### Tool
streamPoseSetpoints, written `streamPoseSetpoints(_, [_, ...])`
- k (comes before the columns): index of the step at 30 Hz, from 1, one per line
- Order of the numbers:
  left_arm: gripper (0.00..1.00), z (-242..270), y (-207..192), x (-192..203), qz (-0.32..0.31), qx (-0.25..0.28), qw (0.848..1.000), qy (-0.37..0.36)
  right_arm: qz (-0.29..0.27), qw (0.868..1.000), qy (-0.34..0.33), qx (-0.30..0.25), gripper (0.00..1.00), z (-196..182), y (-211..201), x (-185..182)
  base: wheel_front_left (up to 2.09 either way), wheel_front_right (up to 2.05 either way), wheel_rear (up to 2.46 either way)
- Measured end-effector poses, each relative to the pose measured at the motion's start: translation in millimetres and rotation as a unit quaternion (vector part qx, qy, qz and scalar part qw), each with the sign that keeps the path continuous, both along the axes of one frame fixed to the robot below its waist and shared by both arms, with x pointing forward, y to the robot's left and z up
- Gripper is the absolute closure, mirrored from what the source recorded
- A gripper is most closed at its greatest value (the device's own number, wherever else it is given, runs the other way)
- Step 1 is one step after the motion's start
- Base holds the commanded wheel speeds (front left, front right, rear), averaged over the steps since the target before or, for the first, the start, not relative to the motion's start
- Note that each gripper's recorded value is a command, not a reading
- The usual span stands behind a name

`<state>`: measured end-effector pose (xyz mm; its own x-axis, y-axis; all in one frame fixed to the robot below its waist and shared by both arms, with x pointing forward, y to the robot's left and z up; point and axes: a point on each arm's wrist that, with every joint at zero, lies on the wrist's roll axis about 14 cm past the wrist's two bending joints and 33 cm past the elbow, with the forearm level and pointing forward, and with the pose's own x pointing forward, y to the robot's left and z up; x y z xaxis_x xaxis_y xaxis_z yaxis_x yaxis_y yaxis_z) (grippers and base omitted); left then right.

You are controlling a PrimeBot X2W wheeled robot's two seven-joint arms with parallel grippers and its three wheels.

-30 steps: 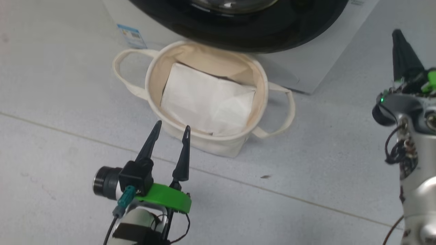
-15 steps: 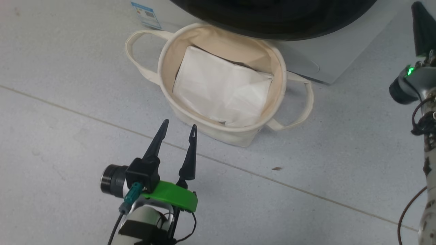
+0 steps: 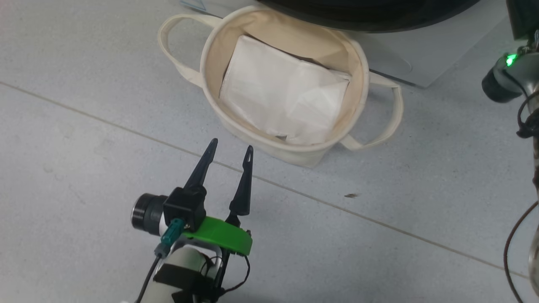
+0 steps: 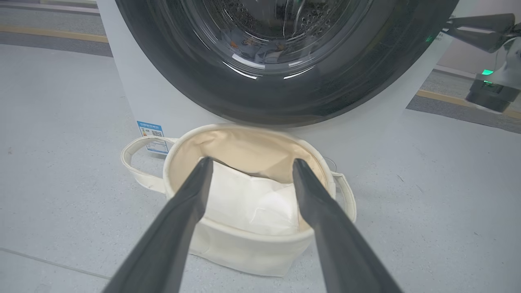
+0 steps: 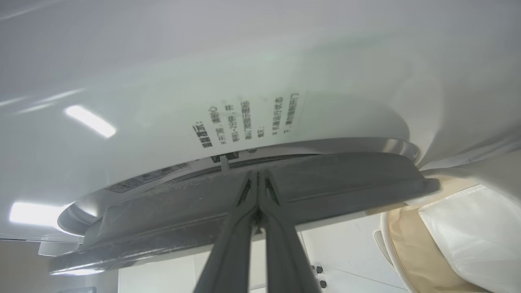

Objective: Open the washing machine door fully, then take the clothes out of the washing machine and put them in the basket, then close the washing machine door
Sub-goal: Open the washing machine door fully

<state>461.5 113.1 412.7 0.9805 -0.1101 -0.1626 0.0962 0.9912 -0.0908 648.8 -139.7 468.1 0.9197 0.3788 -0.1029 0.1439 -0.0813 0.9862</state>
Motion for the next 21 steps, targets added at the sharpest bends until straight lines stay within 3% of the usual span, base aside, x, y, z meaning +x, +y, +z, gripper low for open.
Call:
streamPoseSetpoints(12, [0.0, -4, 10, 10, 0.017, 0.002, 1.0, 0.001, 0.023, 1.0, -0.003, 0.007, 1.0, -2, 17, 25, 0.0, 0.0, 0.0])
streamPoseSetpoints(21, [0.0, 11, 15, 9, 0.027, -0.001, 1.0, -0.015, 0.083, 0.997, 0.002, 0.004, 1.0, -4, 38, 4, 0.0, 0.0, 0.0])
